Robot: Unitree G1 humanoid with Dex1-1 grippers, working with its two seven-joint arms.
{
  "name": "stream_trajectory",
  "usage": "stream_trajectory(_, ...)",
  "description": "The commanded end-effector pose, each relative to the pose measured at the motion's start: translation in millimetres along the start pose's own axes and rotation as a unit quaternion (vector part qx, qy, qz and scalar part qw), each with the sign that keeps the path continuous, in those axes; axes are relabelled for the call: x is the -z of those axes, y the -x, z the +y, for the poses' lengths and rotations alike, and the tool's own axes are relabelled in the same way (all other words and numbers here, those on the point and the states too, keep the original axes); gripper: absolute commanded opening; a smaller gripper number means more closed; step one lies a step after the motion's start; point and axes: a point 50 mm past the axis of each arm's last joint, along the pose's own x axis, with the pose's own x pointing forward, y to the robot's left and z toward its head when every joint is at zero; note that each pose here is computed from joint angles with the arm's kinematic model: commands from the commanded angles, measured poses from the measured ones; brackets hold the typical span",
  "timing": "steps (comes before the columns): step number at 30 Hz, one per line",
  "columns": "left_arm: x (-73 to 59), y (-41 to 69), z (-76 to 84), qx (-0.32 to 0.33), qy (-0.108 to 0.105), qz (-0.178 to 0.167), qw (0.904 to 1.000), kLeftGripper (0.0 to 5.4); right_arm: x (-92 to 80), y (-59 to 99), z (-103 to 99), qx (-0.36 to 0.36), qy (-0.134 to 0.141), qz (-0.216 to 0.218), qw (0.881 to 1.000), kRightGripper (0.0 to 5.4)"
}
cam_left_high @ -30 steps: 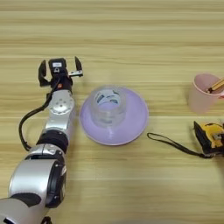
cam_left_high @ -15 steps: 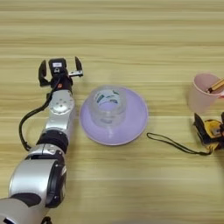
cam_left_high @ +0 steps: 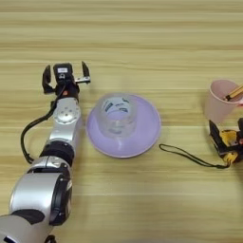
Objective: Move the objects on the table
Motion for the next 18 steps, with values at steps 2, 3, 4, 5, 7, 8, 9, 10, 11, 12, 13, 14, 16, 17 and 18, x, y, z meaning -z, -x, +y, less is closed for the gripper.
stream_trajectory(2, 2.5, 0.3, -2.5, 0.006, -0.004, 0.011, 0.9999, 5.40, -3.5, -8.4, 0, -0.004, 0.001, 0.000, 1.000, 5.38)
stream_trajectory(3, 2.6, 0.3, -2.5, 0.006, -0.004, 0.011, 0.9999, 5.40, -4.4, -9.7, 0, -0.004, 0.001, -0.001, 1.000, 5.38)
stream_trajectory(4, 2.6, 0.4, -2.6, 0.007, -0.004, 0.011, 0.9999, 5.40, -5.3, -11.0, -1, -0.003, 0.001, -0.002, 1.000, 5.38)
stream_trajectory(5, 2.6, 0.4, -2.6, 0.007, -0.004, 0.011, 0.9999, 5.40, -6.3, -12.3, -1, -0.002, 0.000, -0.003, 1.000, 5.38)
stream_trajectory(7, 2.6, 0.4, -2.6, 0.007, -0.004, 0.011, 0.9999, 5.40, -7.5, -14.7, -2, -0.001, -0.002, -0.004, 1.000, 5.38)
stream_trajectory(8, 2.5, 0.4, -2.5, 0.007, -0.004, 0.011, 0.9999, 5.40, -7.9, -15.9, -3, -0.001, -0.005, -0.005, 1.000, 5.38)
stream_trajectory(9, 2.6, 0.4, -2.5, 0.007, -0.004, 0.011, 0.9999, 5.40, -8.0, -17.3, -2, -0.003, -0.011, -0.004, 1.000, 5.38)
stream_trajectory(10, 2.6, 0.4, -2.5, 0.007, -0.004, 0.011, 0.9999, 5.40, -8.0, -18.6, -2, -0.005, -0.018, -0.003, 1.000, 5.38)
stream_trajectory(11, 2.6, 0.4, -2.5, 0.007, -0.004, 0.011, 0.9999, 5.40, -8.0, -19.9, -2, -0.005, -0.021, -0.002, 1.000, 5.38)
stream_trajectory(12, 2.6, 0.4, -2.5, 0.007, -0.004, 0.011, 0.9999, 5.40, -8.0, -21.6, -3, -0.004, -0.021, -0.002, 1.000, 5.38)
stream_trajectory(13, 2.6, 0.4, -2.6, 0.007, -0.004, 0.011, 0.9999, 5.40, -7.9, -23.0, -4, -0.002, -0.021, -0.001, 1.000, 5.38)
stream_trajectory(14, 2.6, 0.4, -2.6, 0.007, -0.003, 0.011, 0.9999, 5.40, -7.8, -24.4, -4, -0.002, -0.020, -0.001, 1.000, 5.38)
stream_trajectory(16, 2.6, 0.4, -2.7, 0.007, -0.003, 0.011, 0.9999, 5.40, -7.5, -26.8, -5, -0.001, -0.020, 0.000, 1.000, 5.38)
stream_trajectory(17, 2.6, 0.4, -2.8, 0.008, -0.003, 0.011, 0.9999, 5.40, -7.4, -28.1, -5, -0.001, -0.020, 0.000, 1.000, 5.38)
stream_trajectory(18, 2.6, 0.5, -2.9, 0.008, -0.003, 0.011, 0.9999, 5.40, -7.2, -29.0, -5, -0.001, -0.019, 0.001, 1.000, 5.38)
